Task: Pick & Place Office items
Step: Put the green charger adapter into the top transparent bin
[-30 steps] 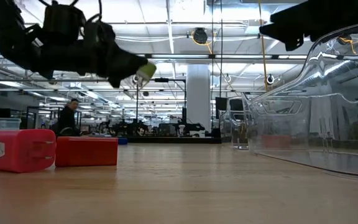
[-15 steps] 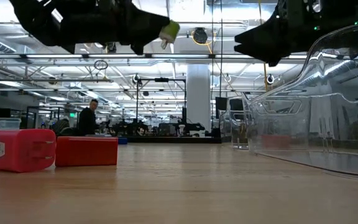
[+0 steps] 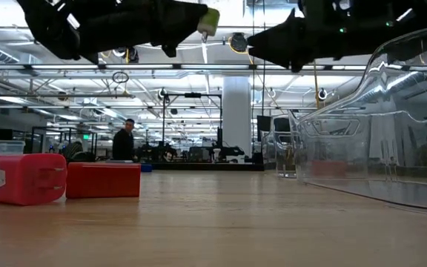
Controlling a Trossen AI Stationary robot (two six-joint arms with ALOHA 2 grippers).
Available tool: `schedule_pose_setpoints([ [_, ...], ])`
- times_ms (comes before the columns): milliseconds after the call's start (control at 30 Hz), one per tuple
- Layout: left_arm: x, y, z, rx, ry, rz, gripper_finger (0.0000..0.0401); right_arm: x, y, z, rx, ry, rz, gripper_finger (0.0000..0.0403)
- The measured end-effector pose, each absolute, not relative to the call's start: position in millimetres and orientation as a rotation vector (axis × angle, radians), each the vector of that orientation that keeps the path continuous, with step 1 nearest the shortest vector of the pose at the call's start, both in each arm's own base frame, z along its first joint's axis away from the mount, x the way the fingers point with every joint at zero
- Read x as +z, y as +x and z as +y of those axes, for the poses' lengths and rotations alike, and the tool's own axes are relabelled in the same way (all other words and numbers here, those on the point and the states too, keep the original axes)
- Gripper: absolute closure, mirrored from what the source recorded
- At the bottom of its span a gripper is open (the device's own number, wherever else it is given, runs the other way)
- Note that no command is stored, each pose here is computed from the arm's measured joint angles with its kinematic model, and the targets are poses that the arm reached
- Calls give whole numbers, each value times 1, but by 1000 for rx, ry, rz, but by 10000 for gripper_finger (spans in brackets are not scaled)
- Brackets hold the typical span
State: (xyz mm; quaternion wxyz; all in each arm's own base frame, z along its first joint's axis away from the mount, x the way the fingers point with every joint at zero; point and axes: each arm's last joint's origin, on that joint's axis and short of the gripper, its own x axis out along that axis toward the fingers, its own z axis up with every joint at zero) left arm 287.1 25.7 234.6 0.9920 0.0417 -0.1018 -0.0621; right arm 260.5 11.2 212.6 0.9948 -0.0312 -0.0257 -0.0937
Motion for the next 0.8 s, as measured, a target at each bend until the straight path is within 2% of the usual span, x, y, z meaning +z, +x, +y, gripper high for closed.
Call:
schedule_pose_setpoints([
  [267, 224, 293, 27, -117, 80, -191, 290, 210, 277, 12, -188, -75, -32, 194],
  [600, 224, 293, 26, -119, 83, -191, 290, 221, 298, 14, -185, -78, -74, 112],
  [800, 224, 293, 26, -121, 81, -191, 290, 231, 303, 16, -139, -75, -108, 105],
])
